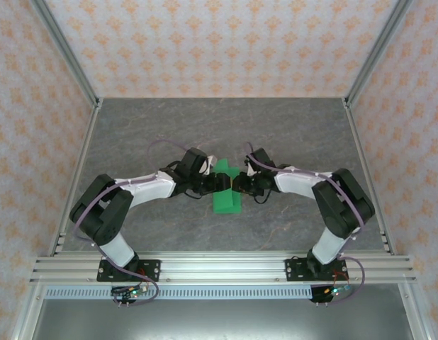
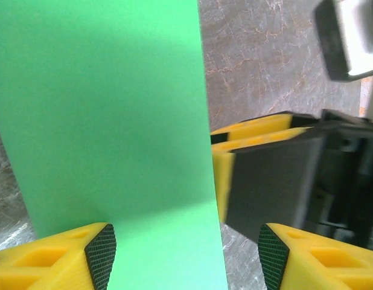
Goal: Fold a paper plane with a square sheet of paper (fold left side to right side)
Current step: First fold in half a square sheet of paper at the center of the table.
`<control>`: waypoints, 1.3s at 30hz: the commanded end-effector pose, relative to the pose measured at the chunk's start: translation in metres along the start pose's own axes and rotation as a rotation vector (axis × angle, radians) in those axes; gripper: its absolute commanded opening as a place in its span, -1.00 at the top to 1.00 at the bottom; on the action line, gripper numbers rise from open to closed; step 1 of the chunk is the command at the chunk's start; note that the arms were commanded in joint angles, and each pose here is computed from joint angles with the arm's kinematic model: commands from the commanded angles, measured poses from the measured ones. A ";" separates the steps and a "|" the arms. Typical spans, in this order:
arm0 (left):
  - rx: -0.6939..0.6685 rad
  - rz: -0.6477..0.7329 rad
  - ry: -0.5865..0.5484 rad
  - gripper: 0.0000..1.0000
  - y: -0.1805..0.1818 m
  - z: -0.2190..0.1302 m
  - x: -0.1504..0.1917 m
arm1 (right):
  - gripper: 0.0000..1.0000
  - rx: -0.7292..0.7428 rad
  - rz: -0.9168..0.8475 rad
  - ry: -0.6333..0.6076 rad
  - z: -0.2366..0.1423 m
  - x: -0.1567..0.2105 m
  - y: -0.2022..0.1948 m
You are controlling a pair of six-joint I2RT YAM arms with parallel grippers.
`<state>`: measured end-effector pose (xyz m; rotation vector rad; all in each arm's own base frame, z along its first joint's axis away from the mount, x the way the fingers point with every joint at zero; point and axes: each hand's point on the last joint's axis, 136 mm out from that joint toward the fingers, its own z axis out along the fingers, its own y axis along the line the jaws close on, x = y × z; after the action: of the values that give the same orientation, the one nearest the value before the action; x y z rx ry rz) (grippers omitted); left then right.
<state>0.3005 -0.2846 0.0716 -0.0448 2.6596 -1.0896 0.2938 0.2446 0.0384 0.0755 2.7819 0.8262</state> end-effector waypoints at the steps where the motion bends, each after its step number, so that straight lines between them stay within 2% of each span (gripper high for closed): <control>1: 0.040 0.026 -0.026 -0.32 -0.016 -0.002 -0.008 | 0.11 -0.017 -0.007 -0.101 -0.031 -0.018 0.003; 4: 0.033 0.026 -0.024 -0.29 -0.014 -0.002 -0.007 | -0.10 -0.082 0.003 -0.158 -0.052 -0.026 0.008; 7: 0.024 0.026 -0.026 -0.20 -0.012 -0.002 -0.006 | -0.18 -0.186 -0.001 -0.190 -0.063 -0.029 0.022; 15: 0.014 0.024 -0.022 0.15 -0.008 -0.001 -0.003 | -0.05 -0.362 -0.027 -0.175 -0.057 -0.036 0.051; 23: 0.008 0.021 -0.026 0.23 -0.006 -0.001 -0.002 | 0.04 -0.381 0.017 -0.104 -0.031 -0.040 0.052; 29: 0.007 0.022 -0.022 0.26 -0.006 -0.001 -0.001 | 0.24 -0.393 0.018 -0.056 -0.017 -0.034 0.055; 35: -0.006 0.027 -0.029 0.23 -0.006 -0.006 -0.001 | 0.80 -0.313 0.019 -0.064 -0.014 -0.031 0.041; 39: -0.086 0.057 -0.064 0.13 -0.001 -0.023 -0.005 | 0.83 -0.185 -0.012 -0.071 -0.014 -0.030 0.021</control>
<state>0.2994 -0.2795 0.0732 -0.0433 2.6604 -1.0361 0.3123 0.2608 0.0627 0.0981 2.6230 1.1824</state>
